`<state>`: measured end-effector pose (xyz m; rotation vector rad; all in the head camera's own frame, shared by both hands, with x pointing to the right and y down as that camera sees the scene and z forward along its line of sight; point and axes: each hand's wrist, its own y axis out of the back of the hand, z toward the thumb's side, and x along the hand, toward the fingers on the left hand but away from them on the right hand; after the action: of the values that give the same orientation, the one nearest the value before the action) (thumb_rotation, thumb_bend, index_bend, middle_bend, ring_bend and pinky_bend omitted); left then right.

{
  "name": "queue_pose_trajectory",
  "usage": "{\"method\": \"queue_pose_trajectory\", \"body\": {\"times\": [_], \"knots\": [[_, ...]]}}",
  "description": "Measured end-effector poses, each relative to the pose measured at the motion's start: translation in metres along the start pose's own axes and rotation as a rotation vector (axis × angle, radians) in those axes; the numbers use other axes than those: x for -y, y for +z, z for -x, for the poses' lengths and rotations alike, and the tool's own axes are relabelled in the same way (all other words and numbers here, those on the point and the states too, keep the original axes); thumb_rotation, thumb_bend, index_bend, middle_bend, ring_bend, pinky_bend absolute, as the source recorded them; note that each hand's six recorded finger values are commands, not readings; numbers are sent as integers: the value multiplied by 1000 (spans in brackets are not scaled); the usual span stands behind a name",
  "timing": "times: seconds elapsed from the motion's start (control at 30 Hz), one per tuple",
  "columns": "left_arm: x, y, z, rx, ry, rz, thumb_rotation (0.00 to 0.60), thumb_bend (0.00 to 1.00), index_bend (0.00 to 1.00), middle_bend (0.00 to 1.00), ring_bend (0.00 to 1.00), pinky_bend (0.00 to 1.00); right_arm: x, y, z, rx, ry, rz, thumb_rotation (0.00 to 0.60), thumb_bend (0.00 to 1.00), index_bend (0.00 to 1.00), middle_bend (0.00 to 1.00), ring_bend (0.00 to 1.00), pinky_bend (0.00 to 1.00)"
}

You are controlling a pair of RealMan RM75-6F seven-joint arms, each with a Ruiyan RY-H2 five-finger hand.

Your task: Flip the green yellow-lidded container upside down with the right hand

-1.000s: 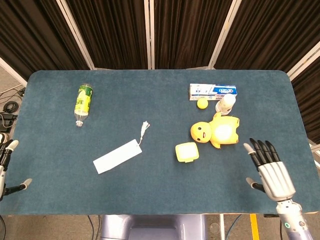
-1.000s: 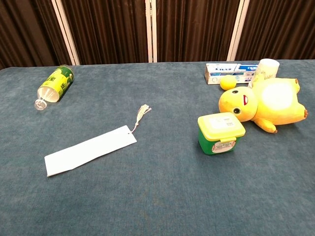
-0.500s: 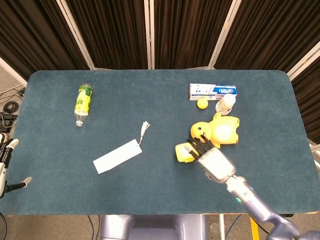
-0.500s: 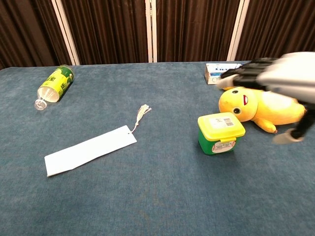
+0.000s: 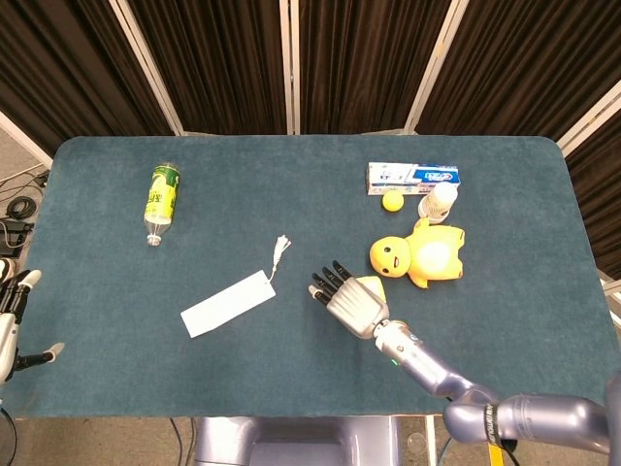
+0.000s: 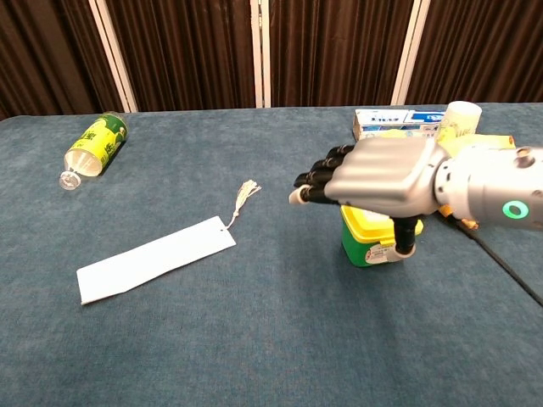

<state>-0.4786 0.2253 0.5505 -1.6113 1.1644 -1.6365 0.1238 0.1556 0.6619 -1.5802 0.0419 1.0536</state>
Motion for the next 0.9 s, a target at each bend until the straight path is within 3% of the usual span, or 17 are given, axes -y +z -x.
{"method": "queue_pose_trajectory", "body": {"times": [0.13,0.23,0.33,0.47,0.57,0.73,0.9], "knots": [[0,0,0,2,-1,2,600,0,0,0,0,0,9,2,9,15,43,-25,600,20,0,61,13,210],[0,0,0,3,0,3,600,0,0,0,0,0,15,1,16,35,70,-51,600,104,18,186,122,344],[0,0,0,3,0,7,600,0,0,0,0,0,19,-3,20,52,72,-101,600,199,117,305,245,469],[-1,0,0,3,1,10,600,0,0,0,0,0,23,-7,21,61,56,-191,600,374,332,479,429,641],[-1,0,0,5,-1,10,600,0,0,0,0,0,24,-8,20,65,51,-188,600,451,383,525,480,667],[0,1,0,8,-4,11,600,0,0,0,0,0,16,-9,17,57,3,-150,600,472,378,534,491,671],[1,2,1,12,-9,15,600,0,0,0,0,0,5,-15,9,55,-64,-3,600,474,424,544,493,669]]}}
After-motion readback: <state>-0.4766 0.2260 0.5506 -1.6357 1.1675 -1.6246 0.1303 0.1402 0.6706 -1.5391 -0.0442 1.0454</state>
